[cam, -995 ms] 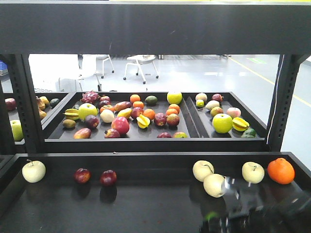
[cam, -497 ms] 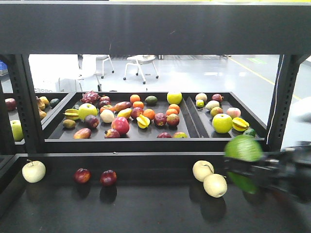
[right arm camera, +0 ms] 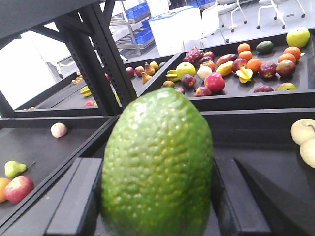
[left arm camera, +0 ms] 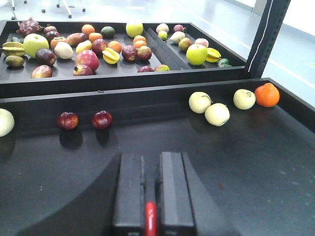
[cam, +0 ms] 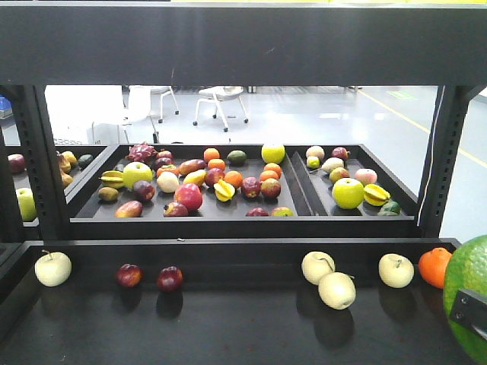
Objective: Pick snacks and fruit into basket
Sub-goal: 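Turn the base away from the shelf holding both fruits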
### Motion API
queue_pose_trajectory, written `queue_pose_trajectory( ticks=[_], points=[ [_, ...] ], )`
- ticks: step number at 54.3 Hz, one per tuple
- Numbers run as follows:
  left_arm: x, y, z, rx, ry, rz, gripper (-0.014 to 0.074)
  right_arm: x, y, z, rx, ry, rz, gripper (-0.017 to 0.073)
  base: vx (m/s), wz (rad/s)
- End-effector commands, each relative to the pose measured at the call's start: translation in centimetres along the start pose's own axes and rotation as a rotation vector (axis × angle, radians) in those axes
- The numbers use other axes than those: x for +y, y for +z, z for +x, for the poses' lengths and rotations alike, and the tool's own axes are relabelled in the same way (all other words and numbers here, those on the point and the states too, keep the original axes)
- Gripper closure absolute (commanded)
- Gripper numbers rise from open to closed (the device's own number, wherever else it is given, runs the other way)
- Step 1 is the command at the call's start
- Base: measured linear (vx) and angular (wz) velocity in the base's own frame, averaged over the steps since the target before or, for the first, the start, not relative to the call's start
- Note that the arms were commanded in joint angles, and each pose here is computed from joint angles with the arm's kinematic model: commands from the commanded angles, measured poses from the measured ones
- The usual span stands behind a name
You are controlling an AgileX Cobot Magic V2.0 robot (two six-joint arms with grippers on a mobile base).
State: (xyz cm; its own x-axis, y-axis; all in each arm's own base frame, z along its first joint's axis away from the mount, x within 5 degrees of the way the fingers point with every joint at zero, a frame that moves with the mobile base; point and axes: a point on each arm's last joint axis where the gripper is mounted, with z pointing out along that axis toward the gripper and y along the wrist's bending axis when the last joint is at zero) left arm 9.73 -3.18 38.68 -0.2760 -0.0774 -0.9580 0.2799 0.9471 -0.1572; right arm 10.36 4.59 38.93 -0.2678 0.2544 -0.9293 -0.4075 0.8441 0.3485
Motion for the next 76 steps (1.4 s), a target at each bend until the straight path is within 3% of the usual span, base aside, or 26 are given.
queue_pose_trajectory(
  ticks=[1,76],
  points=[
    [-0.24,-0.46,-1.48,-0.112,-0.01,0.016,0.0602,0.19,-0.32,-1.33,-0.087,0.009,0.01,0.0568,0.0,0.0],
    [-0.24,-0.43,-1.47,-0.111,-0.01,0.015,0.0603,0.28,-0.31,-1.11,-0.063,0.009,0.0,0.0568,-0.03,-0.06]
  ],
)
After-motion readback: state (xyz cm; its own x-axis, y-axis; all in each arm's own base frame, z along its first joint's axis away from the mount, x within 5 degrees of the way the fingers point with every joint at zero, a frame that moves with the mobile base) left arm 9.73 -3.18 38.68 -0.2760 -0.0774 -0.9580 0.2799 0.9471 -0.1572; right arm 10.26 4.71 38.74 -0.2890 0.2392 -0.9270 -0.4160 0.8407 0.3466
